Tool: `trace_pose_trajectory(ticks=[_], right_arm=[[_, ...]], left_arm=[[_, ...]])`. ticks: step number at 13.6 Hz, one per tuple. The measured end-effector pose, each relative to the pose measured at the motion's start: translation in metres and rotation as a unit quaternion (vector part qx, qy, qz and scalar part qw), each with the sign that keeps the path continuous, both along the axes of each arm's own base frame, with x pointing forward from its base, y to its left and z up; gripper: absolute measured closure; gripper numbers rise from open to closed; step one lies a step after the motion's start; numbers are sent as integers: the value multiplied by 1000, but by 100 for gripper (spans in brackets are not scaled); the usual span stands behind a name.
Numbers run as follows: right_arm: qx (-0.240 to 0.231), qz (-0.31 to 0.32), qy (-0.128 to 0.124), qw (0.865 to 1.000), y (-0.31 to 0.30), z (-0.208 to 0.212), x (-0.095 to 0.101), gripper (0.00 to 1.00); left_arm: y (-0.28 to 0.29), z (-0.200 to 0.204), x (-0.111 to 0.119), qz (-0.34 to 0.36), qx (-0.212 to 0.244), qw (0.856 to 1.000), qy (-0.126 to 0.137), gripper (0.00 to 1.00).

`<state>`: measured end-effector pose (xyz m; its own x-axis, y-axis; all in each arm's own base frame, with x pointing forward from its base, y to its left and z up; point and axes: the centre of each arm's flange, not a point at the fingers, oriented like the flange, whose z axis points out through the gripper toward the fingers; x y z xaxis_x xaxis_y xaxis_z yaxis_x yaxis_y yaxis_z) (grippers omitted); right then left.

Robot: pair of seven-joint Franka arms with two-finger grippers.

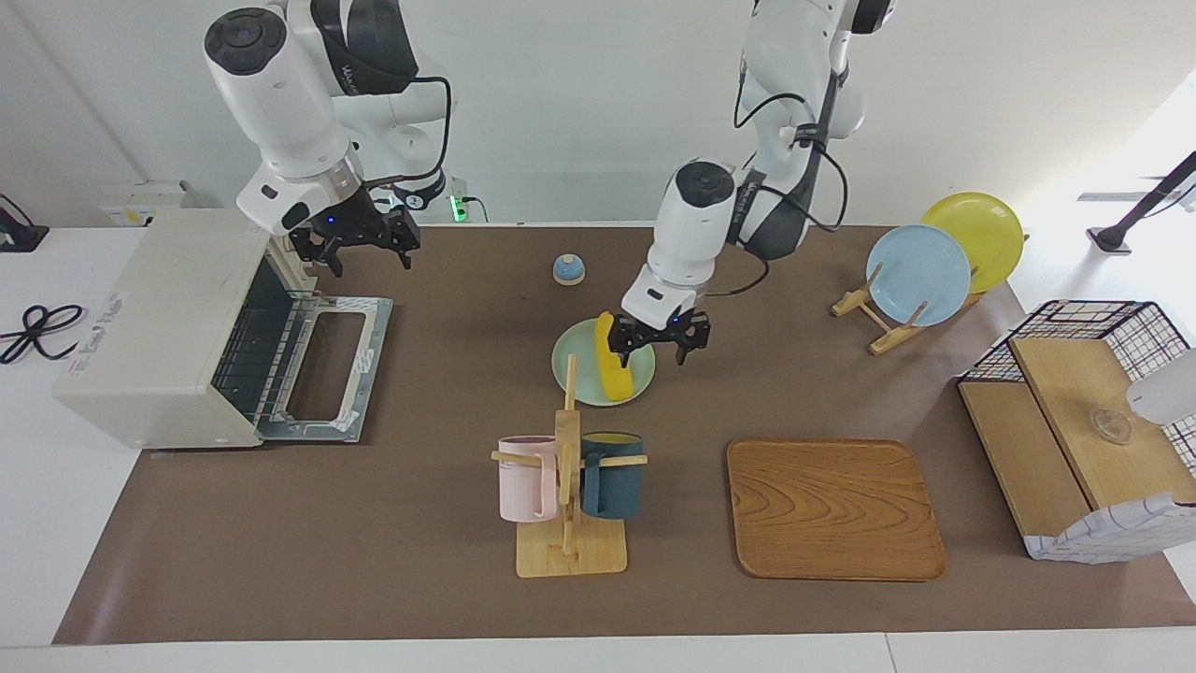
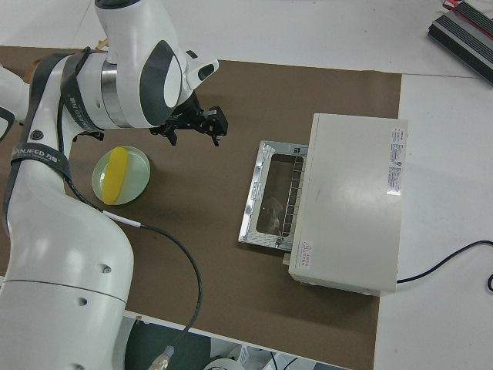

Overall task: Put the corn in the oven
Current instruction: 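Release the corn and withdraw the left gripper while the right gripper reaches the plate, then grasp the green plate rim with the right gripper and lift it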

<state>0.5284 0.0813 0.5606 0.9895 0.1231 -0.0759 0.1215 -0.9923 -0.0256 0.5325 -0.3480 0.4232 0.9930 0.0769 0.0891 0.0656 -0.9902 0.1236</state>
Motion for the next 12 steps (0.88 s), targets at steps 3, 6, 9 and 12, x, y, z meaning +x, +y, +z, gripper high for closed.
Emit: trace_pose_trajectory(ticks=[3, 6, 9, 12], right_arm=[[0, 14, -13, 1000, 46, -8, 2, 0], [-12, -3, -29, 1000, 139, -31, 1, 0], [-36, -12, -55, 998, 249, -72, -9, 0], [-50, -24, -62, 997, 318, -115, -30, 0]], left_arm=[[52, 42, 35, 30, 4, 1000, 1, 0], [108, 71, 62, 32, 13, 999, 2, 0], [184, 106, 71, 13, 23, 1000, 6, 0], [234, 141, 54, 9, 30, 999, 27, 0]])
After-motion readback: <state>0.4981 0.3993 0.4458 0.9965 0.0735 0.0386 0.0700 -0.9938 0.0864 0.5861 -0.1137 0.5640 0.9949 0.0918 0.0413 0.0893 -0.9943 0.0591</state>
